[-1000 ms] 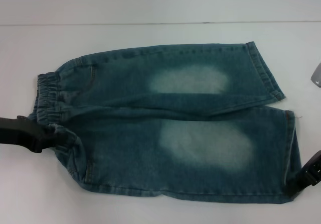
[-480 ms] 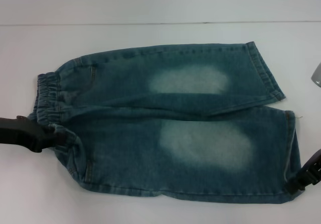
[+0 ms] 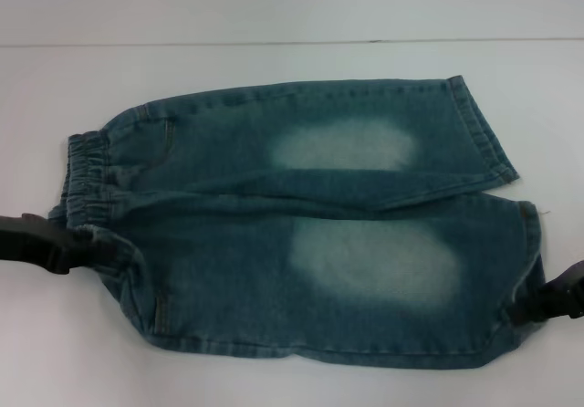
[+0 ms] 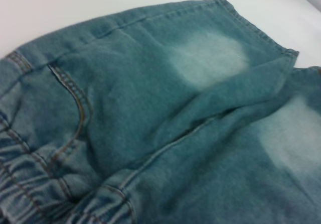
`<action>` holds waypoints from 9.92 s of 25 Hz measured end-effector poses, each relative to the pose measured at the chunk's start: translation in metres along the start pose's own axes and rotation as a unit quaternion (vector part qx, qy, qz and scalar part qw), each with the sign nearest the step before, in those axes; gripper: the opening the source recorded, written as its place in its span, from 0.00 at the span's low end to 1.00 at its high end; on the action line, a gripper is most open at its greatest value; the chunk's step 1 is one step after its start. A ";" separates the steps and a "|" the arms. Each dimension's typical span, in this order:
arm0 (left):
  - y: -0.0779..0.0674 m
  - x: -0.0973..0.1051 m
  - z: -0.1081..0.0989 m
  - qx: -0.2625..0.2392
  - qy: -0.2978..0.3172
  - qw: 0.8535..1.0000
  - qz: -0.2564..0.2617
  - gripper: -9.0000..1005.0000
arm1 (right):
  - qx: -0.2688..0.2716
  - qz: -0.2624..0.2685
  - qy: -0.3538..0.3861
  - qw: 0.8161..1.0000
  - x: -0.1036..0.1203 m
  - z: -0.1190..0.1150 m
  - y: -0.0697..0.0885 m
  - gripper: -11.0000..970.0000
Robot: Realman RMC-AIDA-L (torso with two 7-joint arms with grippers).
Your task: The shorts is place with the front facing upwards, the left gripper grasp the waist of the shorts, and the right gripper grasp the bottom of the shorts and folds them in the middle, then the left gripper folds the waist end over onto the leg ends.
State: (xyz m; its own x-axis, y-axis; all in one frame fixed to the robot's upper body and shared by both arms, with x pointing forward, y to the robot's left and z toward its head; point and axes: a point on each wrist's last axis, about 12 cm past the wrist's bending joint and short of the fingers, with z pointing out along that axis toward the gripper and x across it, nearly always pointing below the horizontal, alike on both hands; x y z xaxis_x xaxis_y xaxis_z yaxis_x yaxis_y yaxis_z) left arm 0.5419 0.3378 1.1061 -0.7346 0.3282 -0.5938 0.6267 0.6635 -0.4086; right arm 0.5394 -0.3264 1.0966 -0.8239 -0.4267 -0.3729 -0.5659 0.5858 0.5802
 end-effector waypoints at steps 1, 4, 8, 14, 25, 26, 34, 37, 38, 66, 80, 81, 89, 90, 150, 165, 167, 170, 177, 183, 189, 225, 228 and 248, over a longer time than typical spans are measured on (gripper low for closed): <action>-0.001 0.001 -0.001 0.006 0.002 1.000 -0.002 0.10 | -0.005 -0.002 -0.009 1.000 0.003 0.000 0.000 0.06; -0.004 0.003 -0.004 0.022 0.008 1.000 -0.008 0.10 | -0.019 -0.007 -0.027 0.999 0.013 0.002 0.001 0.06; -0.005 0.008 -0.008 0.034 0.018 0.999 -0.014 0.11 | -0.030 -0.011 -0.032 0.999 0.024 0.001 0.001 0.06; -0.006 0.018 -0.016 0.041 0.030 0.998 -0.023 0.11 | -0.050 -0.006 -0.020 0.999 0.041 -0.012 0.002 0.06; -0.007 0.032 -0.024 0.050 0.062 0.996 -0.038 0.11 | -0.071 0.001 -0.004 0.997 0.054 -0.028 0.006 0.06; -0.007 0.033 -0.025 0.052 0.064 0.996 -0.038 0.11 | -0.072 0.001 -0.003 0.997 0.054 -0.028 0.006 0.06; -0.009 0.040 -0.030 0.058 0.078 0.994 -0.048 0.11 | -0.075 -0.001 0.007 0.997 0.055 -0.032 0.007 0.06; -0.009 0.042 -0.031 0.059 0.077 0.994 -0.049 0.11 | -0.074 -0.002 0.004 0.997 0.053 -0.033 0.007 0.06; -0.009 0.042 -0.031 0.059 0.076 0.994 -0.049 0.12 | -0.072 -0.004 0.000 0.997 0.052 -0.033 0.006 0.06; 0.019 -0.005 -0.013 -0.027 -0.087 0.987 -0.132 0.12 | 0.066 -0.009 -0.329 0.942 -0.017 -0.014 -0.025 0.06; 0.024 -0.009 -0.021 -0.035 -0.181 0.972 -0.146 0.13 | 0.117 0.006 -0.408 0.905 -0.035 -0.021 -0.037 0.06; 0.025 -0.009 -0.020 -0.042 -0.186 0.970 -0.149 0.13 | 0.123 0.011 -0.410 0.904 -0.035 -0.021 -0.039 0.06; 0.029 -0.013 -0.004 -0.075 -0.206 0.965 -0.147 0.13 | 0.153 0.026 -0.412 0.898 -0.048 -0.012 -0.045 0.06; 0.029 -0.014 -0.003 -0.076 -0.208 0.964 -0.145 0.13 | 0.154 0.024 -0.412 0.898 -0.050 -0.011 -0.045 0.06; 0.041 -0.016 0.022 -0.146 -0.257 0.944 -0.147 0.15 | 0.299 0.000 -0.363 0.882 -0.135 0.042 -0.038 0.06; 0.040 -0.012 0.031 -0.161 -0.250 0.944 -0.143 0.16 | 0.312 -0.008 -0.351 0.883 -0.138 0.053 -0.035 0.07; 0.041 -0.012 0.031 -0.165 -0.253 0.942 -0.148 0.16 | 0.313 -0.007 -0.351 0.883 -0.138 0.053 -0.035 0.08; 0.044 -0.011 0.029 -0.172 -0.263 0.936 -0.160 0.16 | 0.317 -0.007 -0.351 0.881 -0.138 0.054 -0.035 0.09; 0.042 -0.011 0.031 -0.166 -0.262 0.937 -0.159 0.28 | 0.316 -0.004 -0.353 0.880 -0.136 0.058 -0.034 0.44; 0.042 -0.010 0.030 -0.159 -0.255 0.940 -0.160 0.46 | 0.308 0.001 -0.367 0.878 -0.132 0.059 -0.035 0.66; 0.046 -0.010 0.016 -0.146 -0.245 0.945 -0.160 0.77 | 0.303 0.007 -0.373 0.877 -0.125 0.060 -0.036 0.81; 0.024 -0.021 -0.047 -0.093 0.018 0.943 -0.318 0.89 | 0.237 0.008 -0.445 0.863 -0.098 0.055 -0.034 0.96; 0.024 -0.018 -0.046 -0.092 0.015 0.942 -0.323 0.89 | 0.234 0.012 -0.455 0.859 -0.098 0.053 -0.034 0.96; 0.029 -0.024 -0.023 -0.080 0.022 0.936 -0.342 0.88 | 0.230 0.004 -0.472 0.851 -0.099 0.049 -0.032 0.96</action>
State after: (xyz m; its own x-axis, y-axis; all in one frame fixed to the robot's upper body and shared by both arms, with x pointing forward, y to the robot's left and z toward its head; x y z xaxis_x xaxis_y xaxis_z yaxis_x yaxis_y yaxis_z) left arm 0.5717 0.3648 1.1250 -0.9620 -0.1854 -0.2006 -0.0386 0.8194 -0.5720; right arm 0.6379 -0.2693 1.0793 -0.3616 0.1944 -0.9119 -0.3332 0.8865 0.3211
